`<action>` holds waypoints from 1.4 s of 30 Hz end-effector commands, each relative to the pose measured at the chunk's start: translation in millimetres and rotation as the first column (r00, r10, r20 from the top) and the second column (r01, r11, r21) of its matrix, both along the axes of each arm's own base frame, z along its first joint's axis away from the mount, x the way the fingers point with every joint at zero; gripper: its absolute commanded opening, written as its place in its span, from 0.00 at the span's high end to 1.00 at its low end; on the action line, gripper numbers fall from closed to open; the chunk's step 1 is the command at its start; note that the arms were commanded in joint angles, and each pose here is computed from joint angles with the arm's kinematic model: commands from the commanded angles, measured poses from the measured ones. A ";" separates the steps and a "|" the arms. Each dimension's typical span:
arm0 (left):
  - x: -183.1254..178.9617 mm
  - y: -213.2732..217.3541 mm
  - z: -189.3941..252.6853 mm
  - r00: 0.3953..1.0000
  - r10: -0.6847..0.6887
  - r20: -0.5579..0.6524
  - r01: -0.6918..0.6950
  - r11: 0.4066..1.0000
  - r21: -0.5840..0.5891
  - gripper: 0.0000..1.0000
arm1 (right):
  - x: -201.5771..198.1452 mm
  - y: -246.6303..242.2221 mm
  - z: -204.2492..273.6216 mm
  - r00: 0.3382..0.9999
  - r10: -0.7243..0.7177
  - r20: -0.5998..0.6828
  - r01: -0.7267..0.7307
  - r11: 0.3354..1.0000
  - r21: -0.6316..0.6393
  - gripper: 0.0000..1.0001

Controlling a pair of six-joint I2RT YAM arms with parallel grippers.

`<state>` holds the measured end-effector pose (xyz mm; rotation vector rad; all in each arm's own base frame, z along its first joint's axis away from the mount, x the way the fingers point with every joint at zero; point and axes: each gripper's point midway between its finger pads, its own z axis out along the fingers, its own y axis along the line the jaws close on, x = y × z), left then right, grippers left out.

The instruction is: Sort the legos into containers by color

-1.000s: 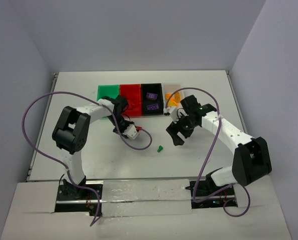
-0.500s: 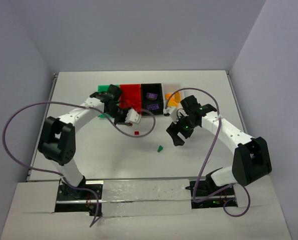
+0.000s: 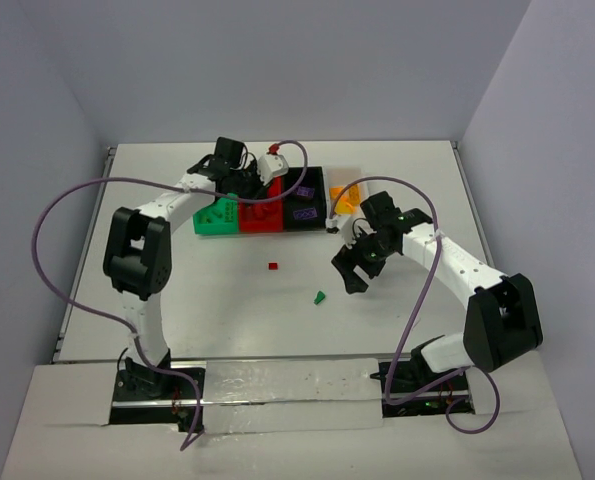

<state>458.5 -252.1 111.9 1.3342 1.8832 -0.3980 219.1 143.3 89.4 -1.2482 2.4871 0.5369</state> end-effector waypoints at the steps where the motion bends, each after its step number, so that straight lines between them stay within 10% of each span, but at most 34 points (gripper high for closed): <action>1: 35.3 3.1 10.1 0.988 0.155 0.020 -0.154 0.987 -0.042 0.83 | -8.8 -2.7 1.1 1.000 -0.001 -0.006 0.001 1.000 0.010 0.10; 7: 26.6 0.0 13.0 0.988 0.151 0.012 -0.150 0.986 -0.075 0.36 | -12.1 -4.6 0.6 1.000 -0.022 -0.003 0.022 1.000 0.011 0.10; 10: 13.3 -2.7 39.9 0.989 0.142 0.050 -0.135 0.983 -0.124 0.29 | -12.4 -5.2 -0.9 0.999 -0.048 -0.006 0.048 0.999 0.024 0.10; 20: -142.9 -63.5 88.4 0.998 -0.051 -0.044 0.036 0.959 -0.282 0.37 | 6.7 -26.0 0.8 0.971 -0.238 -0.028 0.239 0.969 0.058 0.10; 30: -283.9 -112.2 -17.1 0.965 -0.120 -0.231 0.112 0.993 -0.049 0.44 | 40.3 -73.7 -4.2 0.866 -0.500 -0.010 0.499 0.866 -0.030 0.09; 42: -283.0 -131.9 -70.6 0.947 0.056 -0.317 -0.004 0.987 0.162 0.38 | 48.3 -87.5 4.6 0.829 -0.559 0.036 0.560 0.828 -0.028 0.09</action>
